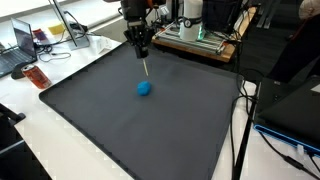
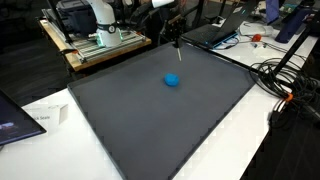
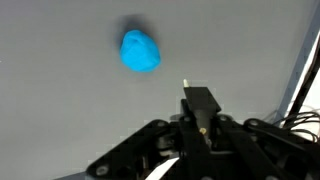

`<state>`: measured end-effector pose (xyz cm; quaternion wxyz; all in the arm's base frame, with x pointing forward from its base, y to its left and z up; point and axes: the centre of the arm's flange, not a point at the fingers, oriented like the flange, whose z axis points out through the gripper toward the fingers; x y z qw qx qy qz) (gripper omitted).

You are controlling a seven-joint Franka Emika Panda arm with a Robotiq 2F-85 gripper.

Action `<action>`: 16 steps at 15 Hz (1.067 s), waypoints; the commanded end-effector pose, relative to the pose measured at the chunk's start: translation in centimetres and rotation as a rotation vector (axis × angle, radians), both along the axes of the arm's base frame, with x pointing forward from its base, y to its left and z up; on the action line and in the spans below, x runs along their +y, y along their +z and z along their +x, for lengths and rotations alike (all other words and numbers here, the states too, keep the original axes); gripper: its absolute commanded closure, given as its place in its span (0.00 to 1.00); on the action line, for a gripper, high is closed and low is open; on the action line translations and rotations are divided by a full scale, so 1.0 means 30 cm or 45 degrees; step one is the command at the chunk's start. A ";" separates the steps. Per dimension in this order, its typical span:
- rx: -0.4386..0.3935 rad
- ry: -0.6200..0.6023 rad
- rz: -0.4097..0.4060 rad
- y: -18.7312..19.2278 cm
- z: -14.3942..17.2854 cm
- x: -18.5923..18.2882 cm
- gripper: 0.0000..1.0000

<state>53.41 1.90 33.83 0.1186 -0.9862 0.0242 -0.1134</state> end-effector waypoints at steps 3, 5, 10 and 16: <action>0.071 -0.006 0.019 -0.048 0.078 -0.029 0.97; 0.086 -0.014 0.029 -0.078 0.087 -0.042 0.97; 0.086 -0.058 0.077 -0.118 0.118 -0.109 0.97; 0.065 -0.122 0.250 -0.146 0.147 -0.235 0.97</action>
